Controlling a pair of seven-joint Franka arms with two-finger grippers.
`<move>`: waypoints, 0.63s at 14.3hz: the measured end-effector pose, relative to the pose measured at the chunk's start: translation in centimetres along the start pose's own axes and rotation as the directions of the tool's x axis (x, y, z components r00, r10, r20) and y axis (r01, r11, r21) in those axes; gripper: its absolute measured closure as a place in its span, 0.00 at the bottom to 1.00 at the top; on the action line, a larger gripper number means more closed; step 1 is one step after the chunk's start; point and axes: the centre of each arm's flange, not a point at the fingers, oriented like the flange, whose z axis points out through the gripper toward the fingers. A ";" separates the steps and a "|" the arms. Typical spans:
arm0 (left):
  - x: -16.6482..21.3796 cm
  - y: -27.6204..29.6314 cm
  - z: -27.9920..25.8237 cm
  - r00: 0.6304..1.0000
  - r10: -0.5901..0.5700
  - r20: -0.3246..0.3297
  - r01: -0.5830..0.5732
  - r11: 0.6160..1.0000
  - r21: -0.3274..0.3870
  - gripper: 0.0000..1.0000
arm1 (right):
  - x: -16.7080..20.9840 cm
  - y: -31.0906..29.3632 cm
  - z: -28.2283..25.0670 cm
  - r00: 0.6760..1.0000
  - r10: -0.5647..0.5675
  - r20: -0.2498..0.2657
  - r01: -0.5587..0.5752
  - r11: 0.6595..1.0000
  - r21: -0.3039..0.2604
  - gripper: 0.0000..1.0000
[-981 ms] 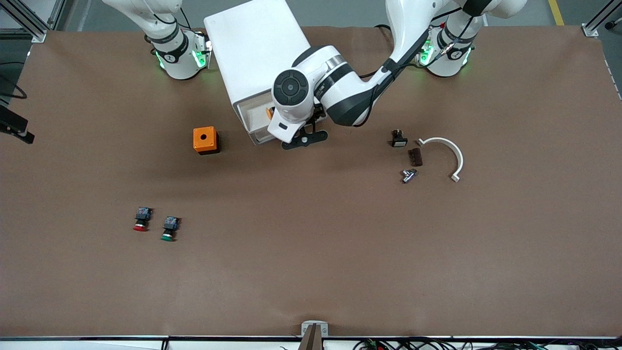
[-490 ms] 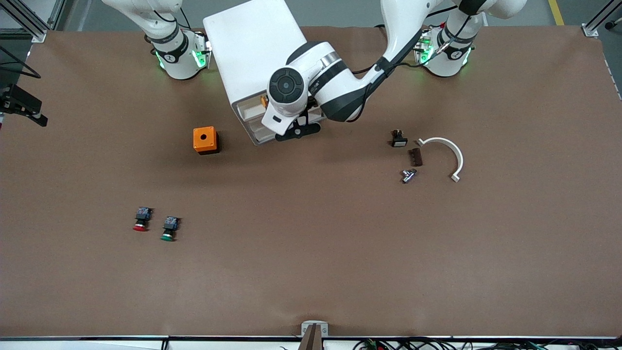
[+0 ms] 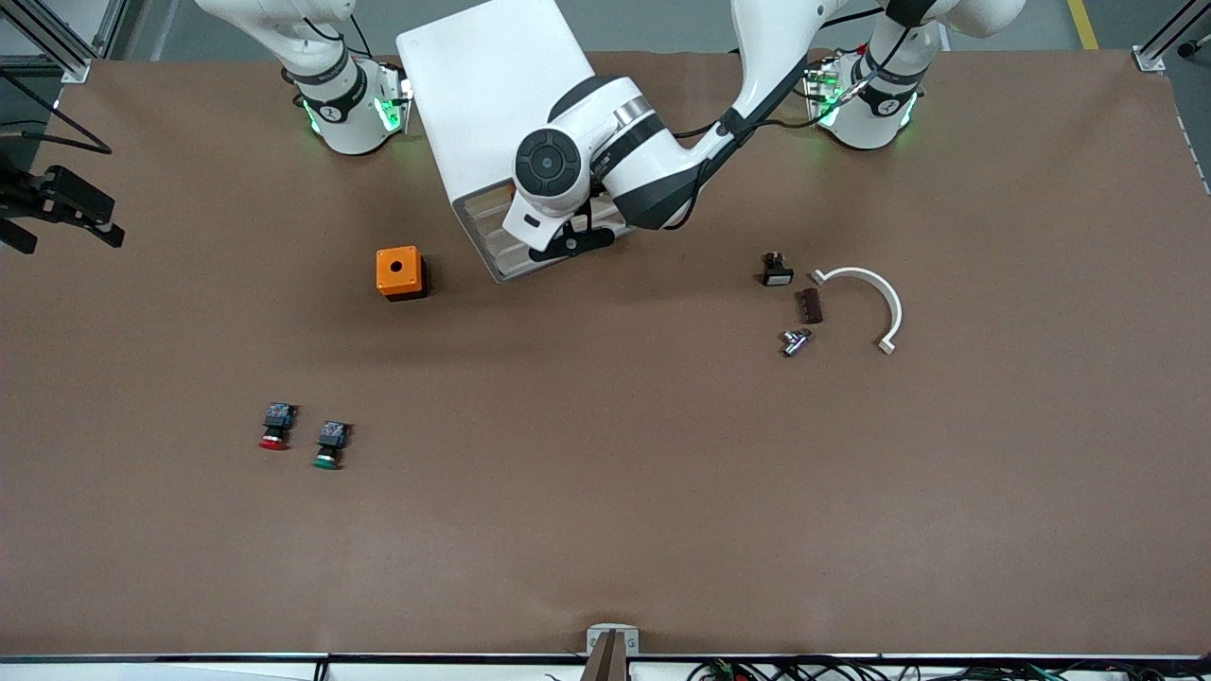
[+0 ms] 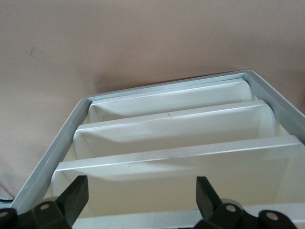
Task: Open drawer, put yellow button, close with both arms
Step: 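Push the drawer closed with the left gripper while the right gripper withdraws, then release the drawer front and pull the left gripper back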
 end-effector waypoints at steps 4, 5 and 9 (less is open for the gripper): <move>0.1 -0.1 0.0 1.000 -0.003 0.004 0.003 1.000 0.000 0.00 | -0.2 1.7 -0.1 0.999 0.032 0.000 -0.032 0.999 0.007 0.00; 0.3 -0.1 0.0 1.000 -0.006 0.005 0.006 1.000 -0.002 0.00 | -0.3 1.9 -0.1 0.999 0.037 0.003 -0.037 0.999 0.007 0.00; 4.4 -2.3 -3.9 0.997 -0.072 -0.011 0.071 0.995 -0.064 0.00 | -0.3 1.9 -0.3 0.999 0.041 0.003 -0.041 0.999 0.007 0.00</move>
